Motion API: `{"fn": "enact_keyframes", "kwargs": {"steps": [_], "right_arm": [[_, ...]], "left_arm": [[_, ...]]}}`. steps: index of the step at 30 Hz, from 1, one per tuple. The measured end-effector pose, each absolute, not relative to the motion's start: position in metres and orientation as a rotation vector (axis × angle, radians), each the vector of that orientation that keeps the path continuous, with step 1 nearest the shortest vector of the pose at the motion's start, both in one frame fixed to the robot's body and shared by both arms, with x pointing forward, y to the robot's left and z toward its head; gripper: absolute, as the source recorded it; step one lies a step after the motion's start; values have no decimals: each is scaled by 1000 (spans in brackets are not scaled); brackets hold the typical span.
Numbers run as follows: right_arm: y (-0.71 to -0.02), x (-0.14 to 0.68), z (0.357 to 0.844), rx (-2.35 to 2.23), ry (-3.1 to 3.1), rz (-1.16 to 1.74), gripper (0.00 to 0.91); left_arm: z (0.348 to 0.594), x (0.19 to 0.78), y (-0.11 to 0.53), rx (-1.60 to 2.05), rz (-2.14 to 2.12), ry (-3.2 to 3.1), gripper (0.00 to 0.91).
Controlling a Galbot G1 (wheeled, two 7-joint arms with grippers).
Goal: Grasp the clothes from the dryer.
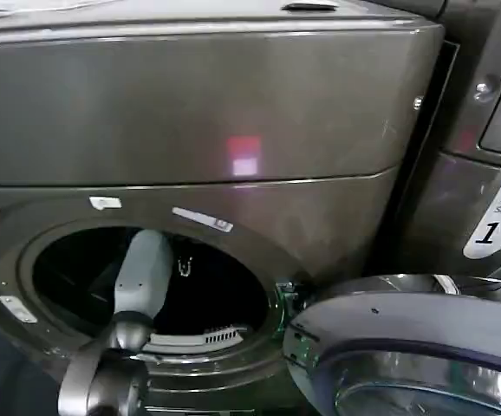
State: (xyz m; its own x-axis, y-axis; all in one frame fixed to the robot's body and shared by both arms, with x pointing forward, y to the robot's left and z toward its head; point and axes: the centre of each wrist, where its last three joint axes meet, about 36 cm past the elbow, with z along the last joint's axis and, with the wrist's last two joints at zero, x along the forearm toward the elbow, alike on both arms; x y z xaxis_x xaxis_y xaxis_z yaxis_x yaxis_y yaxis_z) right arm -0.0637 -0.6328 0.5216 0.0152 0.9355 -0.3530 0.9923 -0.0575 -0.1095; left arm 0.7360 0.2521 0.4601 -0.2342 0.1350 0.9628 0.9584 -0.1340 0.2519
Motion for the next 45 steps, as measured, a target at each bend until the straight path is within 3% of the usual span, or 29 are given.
{"fn": "enact_keyframes", "kwargs": {"steps": [4,5,6,7,8,22,45], "right_arm": [[-633,-63,520,2109,2035,-500,907],[-633,-63,520,2109,2036,-499,907],[-633,-63,520,2109,2036,-499,907],[-633,-63,520,2109,2036,-500,907],[-632,-63,520,2109,2036,-499,907],[-632,-61,518,2107,2042,-499,907],[-631,-58,513,2106,2054,-498,907]], "left_arm": [[453,736,255,-1298,-1412,-1416,876],[452,737,256,-1301,-1404,-1417,557],[450,736,256,-1304,-1396,-1417,125],[448,736,256,-1306,-1392,-1420,91],[448,736,257,-1307,-1387,-1425,0],[437,732,257,-1330,-1346,-1514,0],[441,730,252,-1306,-1318,-1612,0]]}}
